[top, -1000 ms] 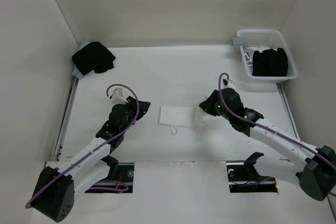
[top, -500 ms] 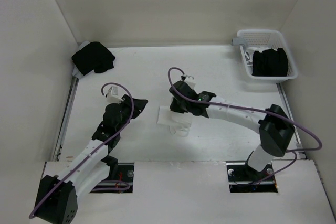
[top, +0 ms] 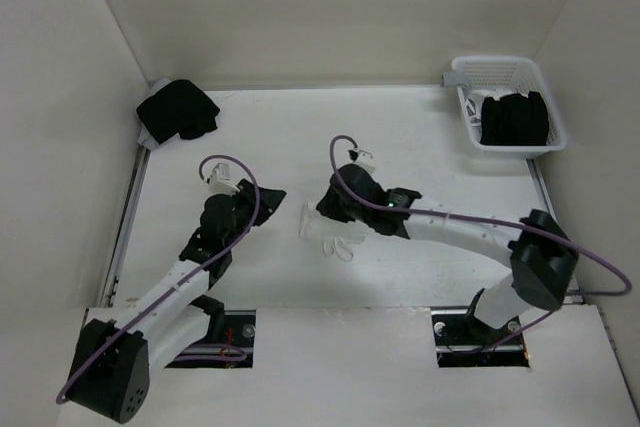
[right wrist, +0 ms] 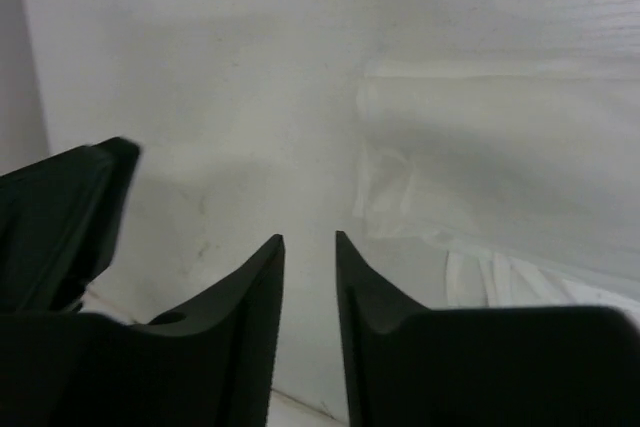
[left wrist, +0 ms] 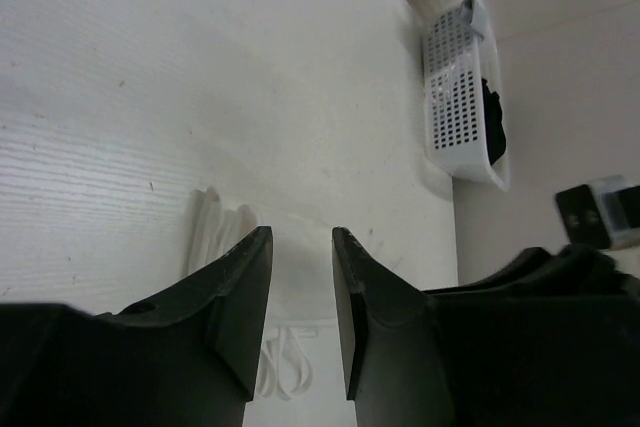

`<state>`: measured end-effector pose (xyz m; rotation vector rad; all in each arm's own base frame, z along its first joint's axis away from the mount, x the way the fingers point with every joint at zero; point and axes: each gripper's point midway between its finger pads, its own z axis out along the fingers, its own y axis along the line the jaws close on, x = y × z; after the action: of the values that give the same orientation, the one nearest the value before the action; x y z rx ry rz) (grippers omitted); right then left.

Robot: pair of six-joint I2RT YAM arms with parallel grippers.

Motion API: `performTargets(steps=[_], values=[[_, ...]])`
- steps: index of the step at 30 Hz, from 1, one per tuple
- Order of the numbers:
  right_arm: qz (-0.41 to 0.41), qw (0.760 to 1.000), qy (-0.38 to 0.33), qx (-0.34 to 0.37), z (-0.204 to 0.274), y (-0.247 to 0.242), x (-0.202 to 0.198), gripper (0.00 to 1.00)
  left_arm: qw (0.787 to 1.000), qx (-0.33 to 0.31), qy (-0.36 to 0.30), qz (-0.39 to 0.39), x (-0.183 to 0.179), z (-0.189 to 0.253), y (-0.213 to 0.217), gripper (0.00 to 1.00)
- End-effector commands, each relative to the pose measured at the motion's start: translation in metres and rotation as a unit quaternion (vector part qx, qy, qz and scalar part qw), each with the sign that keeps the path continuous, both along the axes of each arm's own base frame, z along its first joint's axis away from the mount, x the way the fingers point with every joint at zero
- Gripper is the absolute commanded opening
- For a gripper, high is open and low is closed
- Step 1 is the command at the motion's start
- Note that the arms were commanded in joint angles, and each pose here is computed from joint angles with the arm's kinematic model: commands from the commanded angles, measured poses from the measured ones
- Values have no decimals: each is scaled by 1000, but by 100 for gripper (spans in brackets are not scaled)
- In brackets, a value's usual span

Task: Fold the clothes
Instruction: Fold the tank top

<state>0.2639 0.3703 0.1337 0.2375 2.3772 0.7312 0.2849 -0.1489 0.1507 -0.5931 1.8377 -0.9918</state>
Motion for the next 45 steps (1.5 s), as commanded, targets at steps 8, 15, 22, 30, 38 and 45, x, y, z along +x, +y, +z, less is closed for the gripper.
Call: performTargets(steps=[8,15,22,30,38,45], values=[[-6,996,-66,65,-4,-70,34,2,992,16,-15,-126,0,5,-113,30],[1,995,-37,89,-43,-75,49,2,989,59,41,-129,0,-53,-125,29],[-31,995,1,93,-96,-91,54,2,983,101,121,-92,-8,-116,-79,29],[-46,994,-1,97,-106,-102,64,3,981,111,138,-82,-13,-117,-56,30],[-15,991,-57,121,-61,-93,75,21,989,84,80,-96,-19,-60,-60,34],[0,987,-90,136,-24,-100,47,29,987,64,51,-137,-11,-19,-105,27]])
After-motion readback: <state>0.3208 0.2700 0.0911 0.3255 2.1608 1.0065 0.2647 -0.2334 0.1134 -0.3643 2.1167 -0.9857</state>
